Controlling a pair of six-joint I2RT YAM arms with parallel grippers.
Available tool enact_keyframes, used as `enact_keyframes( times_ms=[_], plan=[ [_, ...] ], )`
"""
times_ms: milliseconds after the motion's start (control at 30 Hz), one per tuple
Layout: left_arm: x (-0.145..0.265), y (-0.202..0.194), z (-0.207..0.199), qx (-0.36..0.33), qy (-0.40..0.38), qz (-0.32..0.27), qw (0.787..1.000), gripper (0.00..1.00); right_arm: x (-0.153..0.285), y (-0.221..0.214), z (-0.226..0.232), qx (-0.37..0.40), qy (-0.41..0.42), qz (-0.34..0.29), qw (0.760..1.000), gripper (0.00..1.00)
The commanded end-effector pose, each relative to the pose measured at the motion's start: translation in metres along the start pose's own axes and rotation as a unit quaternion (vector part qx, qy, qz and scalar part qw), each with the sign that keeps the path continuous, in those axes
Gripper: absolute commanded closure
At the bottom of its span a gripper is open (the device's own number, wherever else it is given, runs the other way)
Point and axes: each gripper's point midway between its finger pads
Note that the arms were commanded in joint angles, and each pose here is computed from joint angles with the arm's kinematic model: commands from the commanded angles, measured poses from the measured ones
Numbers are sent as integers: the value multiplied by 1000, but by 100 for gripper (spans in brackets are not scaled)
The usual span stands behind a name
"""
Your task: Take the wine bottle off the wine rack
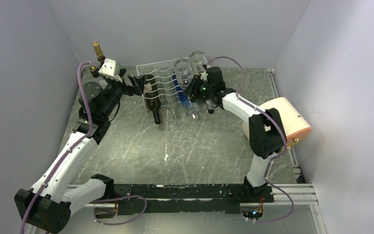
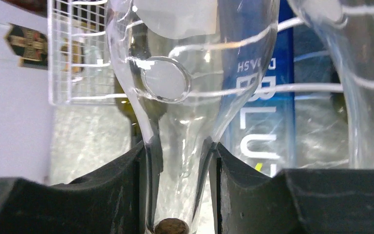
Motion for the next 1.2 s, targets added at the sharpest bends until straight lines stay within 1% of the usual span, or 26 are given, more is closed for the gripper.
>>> enact_keyframes(
  times_ms=[0,267,667,733,867,1000,1067,1167],
  plan=[
    [-2,3,-6,-7,-15,-7,1000,8,57,61,98,-15,196,-87,977,100],
    [-4,-1,-10,-13,-30,-6,999,7,96,60,120,-71,286,-67,953,100],
    [-11,-11,-37,-8,-103,-15,994,8,143,52,125,-64,324,-60,942,100],
    [-10,-14,-47,-20,-129,-22,991,9,152,47,126,-63,334,-51,939,100],
    [-6,-21,-72,-53,-187,-36,980,8,164,27,124,-54,339,-18,939,100],
    [4,-33,-104,-101,-242,-46,964,9,182,6,122,-37,331,13,943,100],
    [11,-42,-125,-133,-274,-45,951,9,187,-12,113,-37,316,35,948,100],
    [23,-59,-156,-190,-314,-35,930,13,199,-33,104,-31,290,62,955,100]
  ],
)
Point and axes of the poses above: each gripper's point midway between its finger pads, its own x axis back along the fingers, its own z axis along the line the jaws close on, y = z × x, and after that the axes turned 7 degrees about -x, right-handed
